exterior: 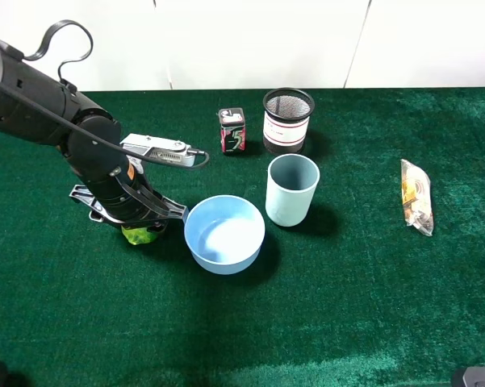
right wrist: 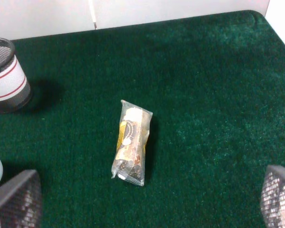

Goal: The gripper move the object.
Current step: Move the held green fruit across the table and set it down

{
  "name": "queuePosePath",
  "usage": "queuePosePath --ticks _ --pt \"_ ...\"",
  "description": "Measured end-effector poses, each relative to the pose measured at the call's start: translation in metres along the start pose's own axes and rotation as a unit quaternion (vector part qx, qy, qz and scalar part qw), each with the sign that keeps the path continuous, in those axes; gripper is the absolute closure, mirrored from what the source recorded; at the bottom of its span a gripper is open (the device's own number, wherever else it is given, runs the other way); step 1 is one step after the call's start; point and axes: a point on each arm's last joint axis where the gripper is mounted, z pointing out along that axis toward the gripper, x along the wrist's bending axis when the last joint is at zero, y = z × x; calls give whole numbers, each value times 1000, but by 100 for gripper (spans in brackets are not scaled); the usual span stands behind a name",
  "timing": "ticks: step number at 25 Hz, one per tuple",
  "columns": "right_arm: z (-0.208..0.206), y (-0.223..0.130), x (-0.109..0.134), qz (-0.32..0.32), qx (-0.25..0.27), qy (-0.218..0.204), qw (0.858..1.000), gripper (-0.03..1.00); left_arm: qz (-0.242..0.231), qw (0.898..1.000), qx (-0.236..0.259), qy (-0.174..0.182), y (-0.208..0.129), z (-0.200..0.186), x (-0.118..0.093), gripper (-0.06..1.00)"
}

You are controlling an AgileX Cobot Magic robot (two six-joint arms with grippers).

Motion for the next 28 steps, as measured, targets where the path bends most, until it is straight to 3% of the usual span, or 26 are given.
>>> queuePosePath --ticks 2,7,10,21,28 --pt "0 0 0 0 0 0 1000 28 0 1000 0 0 0 0 0 28" --pt "0 0 0 0 0 0 1000 28 0 1000 2 1 0 0 0 6" --pt "0 0 0 0 0 0 1000 28 0 1000 2 1 0 0 0 1" --pt "0 0 0 0 0 0 1000 28 -1 1000 14 8 -3 -3 2 -1" --pt "0 0 0 0 0 0 1000 28 -3 1000 -15 -4 -1 -29 2 -1"
